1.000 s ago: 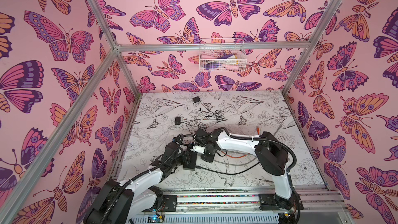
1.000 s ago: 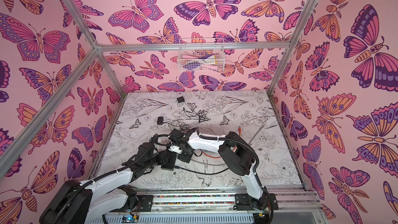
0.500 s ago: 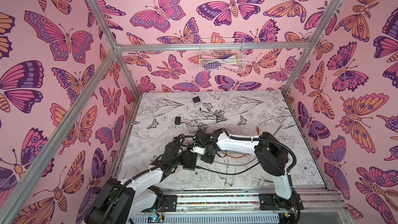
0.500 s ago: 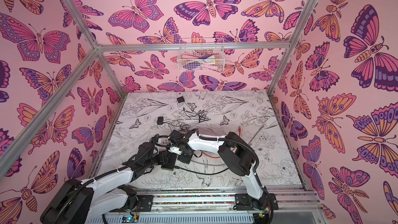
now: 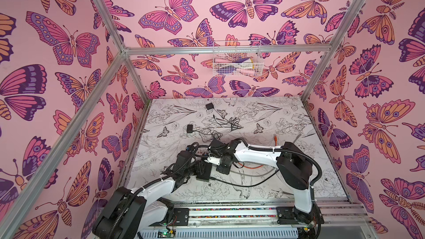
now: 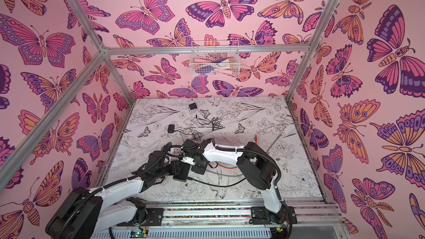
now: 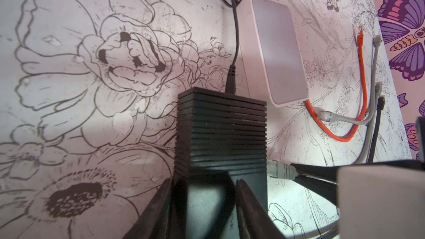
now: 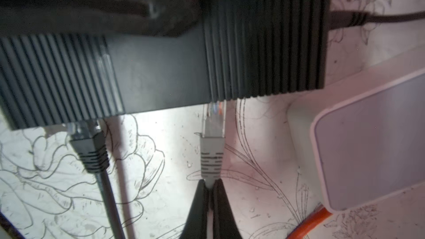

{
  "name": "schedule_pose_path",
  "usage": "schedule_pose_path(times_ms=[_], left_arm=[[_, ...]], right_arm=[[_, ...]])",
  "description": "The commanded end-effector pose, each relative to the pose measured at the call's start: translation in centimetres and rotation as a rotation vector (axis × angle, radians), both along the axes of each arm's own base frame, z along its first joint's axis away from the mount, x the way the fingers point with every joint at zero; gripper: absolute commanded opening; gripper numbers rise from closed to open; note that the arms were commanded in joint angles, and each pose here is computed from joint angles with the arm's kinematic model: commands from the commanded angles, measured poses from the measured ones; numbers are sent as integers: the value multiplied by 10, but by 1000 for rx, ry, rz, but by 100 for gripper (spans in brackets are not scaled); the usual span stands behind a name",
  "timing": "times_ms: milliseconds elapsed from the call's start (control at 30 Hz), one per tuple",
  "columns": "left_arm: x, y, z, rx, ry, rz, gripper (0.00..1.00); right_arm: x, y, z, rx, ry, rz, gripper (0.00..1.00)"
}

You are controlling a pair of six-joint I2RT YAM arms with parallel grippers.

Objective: Insert the plug into the switch port

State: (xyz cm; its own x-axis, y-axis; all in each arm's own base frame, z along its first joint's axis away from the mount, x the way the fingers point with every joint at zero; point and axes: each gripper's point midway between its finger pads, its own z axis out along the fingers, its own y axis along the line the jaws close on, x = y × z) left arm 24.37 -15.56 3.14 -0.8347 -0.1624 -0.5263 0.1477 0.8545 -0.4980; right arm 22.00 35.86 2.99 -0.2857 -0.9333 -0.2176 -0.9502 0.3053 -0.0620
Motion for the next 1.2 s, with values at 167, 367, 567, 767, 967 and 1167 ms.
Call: schedule_pose_path(times_ms=[167,367,567,767,967,1167], left_arm=[[-14,-10,-6,-21,51,-81,42],[-16,-13,-8,-29,64,-102,41],[-18,-15,-10,-30,76,-117,42],[-20,-18,-11,-36,82,-136,42],[-21,-21,-9,-48,79,-154,41],[-18,-15,-10,-34,77,-117,44]], right_arm=[[14,34,30,163,-102,43,0],[18,45,38,215,-127,66,0],[25,54,43,246,-164,98,0],[39,60,38,249,-192,120,0],[51,54,29,240,-208,159,0],[61,38,25,219,-228,205,0]])
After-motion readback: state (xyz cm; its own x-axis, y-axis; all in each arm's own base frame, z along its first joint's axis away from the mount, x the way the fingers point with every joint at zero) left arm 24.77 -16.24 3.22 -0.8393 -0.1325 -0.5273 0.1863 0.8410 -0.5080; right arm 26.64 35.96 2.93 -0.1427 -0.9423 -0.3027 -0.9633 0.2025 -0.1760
